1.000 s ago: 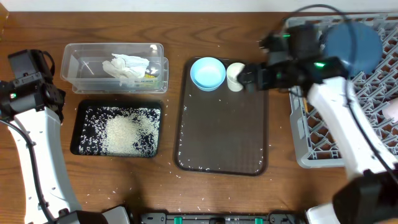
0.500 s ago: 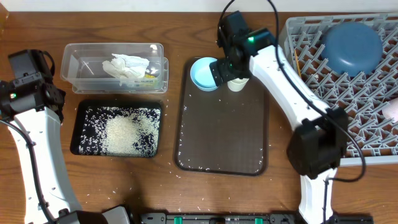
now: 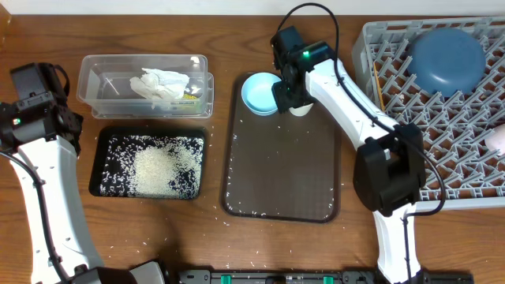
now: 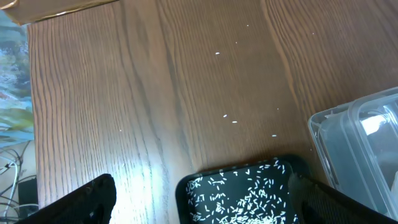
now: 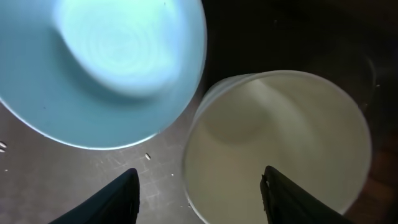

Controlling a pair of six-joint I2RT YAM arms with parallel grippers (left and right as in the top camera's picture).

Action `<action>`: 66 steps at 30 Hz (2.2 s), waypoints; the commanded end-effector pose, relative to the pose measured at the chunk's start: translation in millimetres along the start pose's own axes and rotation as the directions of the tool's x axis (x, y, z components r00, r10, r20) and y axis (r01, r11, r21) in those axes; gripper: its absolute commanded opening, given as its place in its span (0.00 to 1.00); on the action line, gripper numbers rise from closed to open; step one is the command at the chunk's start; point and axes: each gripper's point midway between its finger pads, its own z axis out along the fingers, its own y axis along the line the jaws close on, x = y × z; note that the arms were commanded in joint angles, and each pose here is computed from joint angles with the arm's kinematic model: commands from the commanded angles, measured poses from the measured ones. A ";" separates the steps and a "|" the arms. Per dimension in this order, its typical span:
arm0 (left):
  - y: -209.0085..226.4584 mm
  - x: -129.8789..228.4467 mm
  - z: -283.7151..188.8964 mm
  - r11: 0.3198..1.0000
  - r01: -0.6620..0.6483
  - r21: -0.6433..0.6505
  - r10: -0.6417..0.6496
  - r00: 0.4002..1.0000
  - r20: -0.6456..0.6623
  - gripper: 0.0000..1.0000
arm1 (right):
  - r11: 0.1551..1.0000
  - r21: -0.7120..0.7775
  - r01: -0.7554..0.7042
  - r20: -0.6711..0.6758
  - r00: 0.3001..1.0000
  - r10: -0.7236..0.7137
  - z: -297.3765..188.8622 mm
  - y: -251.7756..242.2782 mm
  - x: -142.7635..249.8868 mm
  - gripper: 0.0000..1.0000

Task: Sort waste into correct bins and load items into the dishwasher rack
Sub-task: 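Reach the right gripper to the white cup and grasp its rim, then lift the white cup with the right gripper into the dish rack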

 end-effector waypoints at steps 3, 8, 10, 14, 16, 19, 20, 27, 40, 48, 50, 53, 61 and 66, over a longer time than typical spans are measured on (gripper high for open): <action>1.5 -1.0 0.7 1.000 -0.013 -0.008 0.013 1.000 0.001 0.91 | 1.000 0.011 0.025 0.000 1.000 -0.025 4.0 14.8 -0.6 0.41; 1.5 -1.0 0.7 1.000 -0.013 -0.008 0.013 1.000 0.001 0.91 | 0.999 0.010 0.030 -0.005 1.000 -0.030 -4.2 16.5 1.9 0.14; 1.5 -1.0 0.7 1.000 -0.013 -0.008 0.013 1.000 0.001 0.91 | 1.000 0.011 0.028 -0.002 1.000 -0.028 -14.0 14.6 1.7 0.01; 1.5 -1.0 0.7 1.000 -0.013 -0.008 0.013 1.000 0.001 0.91 | 0.999 0.035 0.014 0.027 1.000 -0.015 -42.6 3.5 -4.0 0.01; 1.5 -1.0 0.7 1.000 -0.013 -0.008 0.013 1.000 0.001 0.91 | 0.999 0.052 0.003 0.059 0.998 -0.006 -65.4 -4.5 -8.9 0.01; 1.5 -1.0 0.7 1.000 -0.013 -0.008 0.013 1.000 0.001 0.91 | 0.998 0.048 -0.027 0.129 0.991 0.021 -106.9 -17.5 -17.2 0.01; 1.5 -1.0 0.7 1.000 -0.013 -0.008 0.013 1.000 0.001 0.91 | 0.998 0.047 -0.042 0.156 0.987 0.034 -121.7 -24.0 -19.6 0.01; 1.5 -1.0 0.7 1.000 -0.013 -0.008 0.013 1.000 0.001 0.91 | 0.966 0.067 -0.249 0.347 0.914 0.211 -217.9 -127.7 -15.2 0.01; 1.5 -1.0 0.7 1.000 -0.013 -0.008 0.013 1.000 0.001 0.91 | 0.802 -0.446 -0.398 0.251 0.804 0.539 -236.8 -269.2 72.4 0.01; 1.5 -1.0 0.7 1.000 -0.013 -0.008 0.013 1.000 0.001 0.91 | 0.639 -0.636 -0.432 0.243 0.674 0.697 -206.0 -330.1 113.7 0.01; 1.5 -1.0 0.7 1.000 -0.013 -0.008 0.013 1.000 0.001 0.91 | 0.594 -0.691 -0.412 0.243 0.641 0.728 -197.7 -337.9 118.1 0.01; 1.5 -1.0 0.7 1.000 -0.013 -0.008 0.013 1.000 0.001 0.91 | 0.547 -0.757 -0.357 0.252 0.613 0.749 -183.2 -344.1 121.8 0.01; 1.5 -1.0 0.7 1.000 -0.013 -0.008 0.013 1.000 0.001 0.91 | 0.447 -0.837 -0.316 0.194 0.592 0.782 -137.3 -353.1 116.6 0.01; 1.5 -1.0 0.7 1.000 -0.013 -0.008 0.013 1.000 0.001 0.91 | 0.447 -0.825 -0.346 0.169 0.602 0.780 -111.0 -359.1 118.3 0.03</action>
